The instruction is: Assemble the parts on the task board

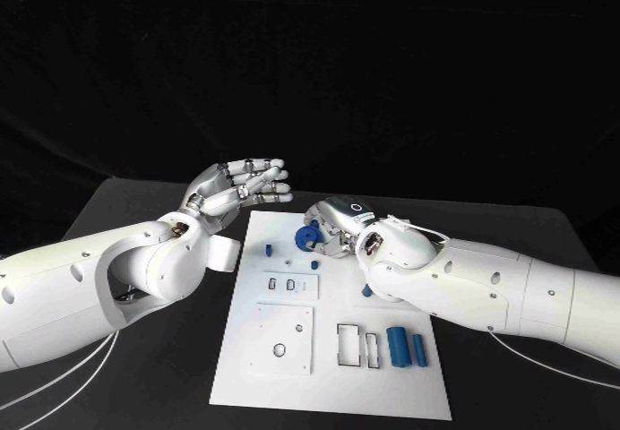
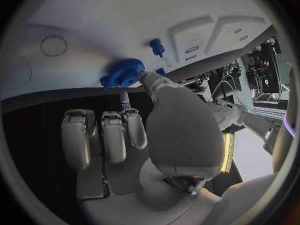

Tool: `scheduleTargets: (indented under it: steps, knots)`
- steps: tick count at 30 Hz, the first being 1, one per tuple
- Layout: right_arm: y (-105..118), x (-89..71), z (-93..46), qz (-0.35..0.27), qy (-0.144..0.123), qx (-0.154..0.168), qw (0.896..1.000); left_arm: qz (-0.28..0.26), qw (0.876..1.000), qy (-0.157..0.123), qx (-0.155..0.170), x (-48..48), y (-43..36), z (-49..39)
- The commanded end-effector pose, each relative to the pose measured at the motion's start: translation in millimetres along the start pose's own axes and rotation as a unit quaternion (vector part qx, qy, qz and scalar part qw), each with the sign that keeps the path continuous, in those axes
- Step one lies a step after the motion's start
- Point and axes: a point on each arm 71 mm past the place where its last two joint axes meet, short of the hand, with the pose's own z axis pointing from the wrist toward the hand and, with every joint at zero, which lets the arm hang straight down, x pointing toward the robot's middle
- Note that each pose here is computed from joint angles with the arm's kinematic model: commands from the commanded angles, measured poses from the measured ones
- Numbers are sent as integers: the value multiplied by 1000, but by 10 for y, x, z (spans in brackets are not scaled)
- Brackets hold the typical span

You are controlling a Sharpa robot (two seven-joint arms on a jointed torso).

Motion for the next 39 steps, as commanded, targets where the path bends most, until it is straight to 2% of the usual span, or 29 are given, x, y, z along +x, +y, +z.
scheduleTargets:
  steps: [1, 13, 19, 23, 39]
  knots:
    - [6, 9, 1, -1, 3, -2, 1000, -6, 1000, 8, 5, 24, -14, 5]
    - [-52, -18, -64, 8, -2, 3, 1000, -5, 1000, 6, 5, 11, -16, 2]
    - [-159, -102, -211, 27, -10, 11, 1000, -4, 1000, 4, 5, -8, -18, -2]
    - [-234, -172, -277, 44, 1, 18, 999, -2, 1000, 2, 5, -26, -21, -7]
    - [-141, -117, -167, 71, 40, 19, 997, -2, 1000, 1, 5, -33, -11, 10]
